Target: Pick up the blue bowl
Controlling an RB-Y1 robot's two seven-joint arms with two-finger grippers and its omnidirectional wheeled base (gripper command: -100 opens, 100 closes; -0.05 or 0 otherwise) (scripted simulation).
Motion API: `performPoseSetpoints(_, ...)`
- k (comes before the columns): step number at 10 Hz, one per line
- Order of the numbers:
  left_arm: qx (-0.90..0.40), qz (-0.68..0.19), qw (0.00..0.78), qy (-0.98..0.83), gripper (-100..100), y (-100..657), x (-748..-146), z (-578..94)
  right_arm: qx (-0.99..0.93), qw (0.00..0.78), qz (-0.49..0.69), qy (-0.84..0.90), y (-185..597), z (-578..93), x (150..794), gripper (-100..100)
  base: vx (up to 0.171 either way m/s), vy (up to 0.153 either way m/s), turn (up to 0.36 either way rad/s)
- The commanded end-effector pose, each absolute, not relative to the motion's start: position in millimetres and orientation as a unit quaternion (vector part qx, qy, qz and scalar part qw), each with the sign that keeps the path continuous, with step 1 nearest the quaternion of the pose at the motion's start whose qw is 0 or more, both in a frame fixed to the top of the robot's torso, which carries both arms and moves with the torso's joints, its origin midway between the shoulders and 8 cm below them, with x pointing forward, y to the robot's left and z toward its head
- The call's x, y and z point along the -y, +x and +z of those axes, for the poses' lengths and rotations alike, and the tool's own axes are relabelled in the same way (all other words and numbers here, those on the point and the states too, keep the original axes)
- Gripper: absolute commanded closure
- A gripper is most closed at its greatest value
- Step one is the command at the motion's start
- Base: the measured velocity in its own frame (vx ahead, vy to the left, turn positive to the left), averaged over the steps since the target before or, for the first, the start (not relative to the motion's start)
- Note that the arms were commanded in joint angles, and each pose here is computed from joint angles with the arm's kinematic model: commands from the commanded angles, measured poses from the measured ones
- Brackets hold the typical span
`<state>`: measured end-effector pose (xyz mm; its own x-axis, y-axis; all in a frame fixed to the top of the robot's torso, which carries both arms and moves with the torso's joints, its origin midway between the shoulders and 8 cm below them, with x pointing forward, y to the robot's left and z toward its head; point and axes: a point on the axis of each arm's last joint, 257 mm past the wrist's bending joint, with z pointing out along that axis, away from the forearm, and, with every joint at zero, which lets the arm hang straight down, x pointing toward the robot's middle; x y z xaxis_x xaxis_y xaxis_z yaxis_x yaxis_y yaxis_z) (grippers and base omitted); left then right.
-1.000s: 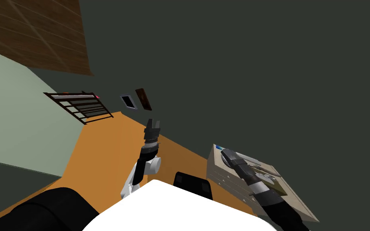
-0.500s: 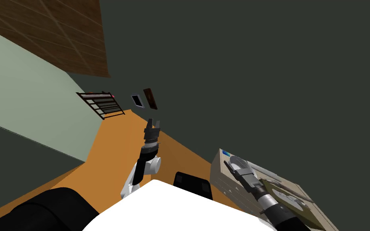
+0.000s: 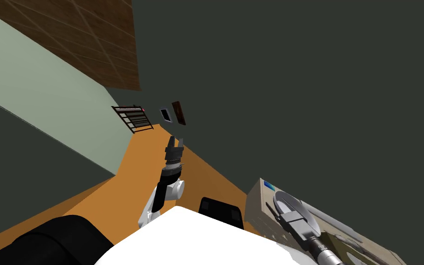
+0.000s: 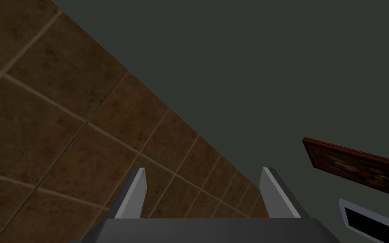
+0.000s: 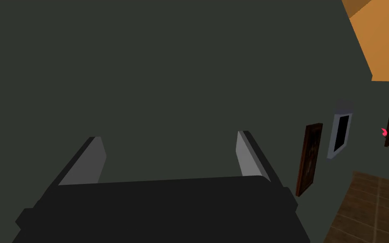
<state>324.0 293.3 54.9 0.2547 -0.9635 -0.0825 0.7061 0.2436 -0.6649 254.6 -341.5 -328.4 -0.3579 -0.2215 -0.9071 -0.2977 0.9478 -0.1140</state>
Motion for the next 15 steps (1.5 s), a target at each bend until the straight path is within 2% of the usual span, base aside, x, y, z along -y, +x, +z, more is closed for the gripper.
performPoseSetpoints(1,-0.248,-0.558,0.748,-0.259,0,324,-293,55,-0.839,0.511,0.002,-0.188,233,-350,361,-100,0.084,0.025,0.21)
performPoseSetpoints(7,-0.248,-0.558,0.748,-0.259,0,324,-293,55,-0.877,0.386,-0.086,-0.273,138,-410,426,-100,0.105,-0.005,0.151)
performPoseSetpoints(15,-0.248,-0.558,0.748,-0.259,0,324,-293,55,-0.896,0.264,-0.135,-0.331,35,-444,475,-100,0.088,-0.005,0.076)
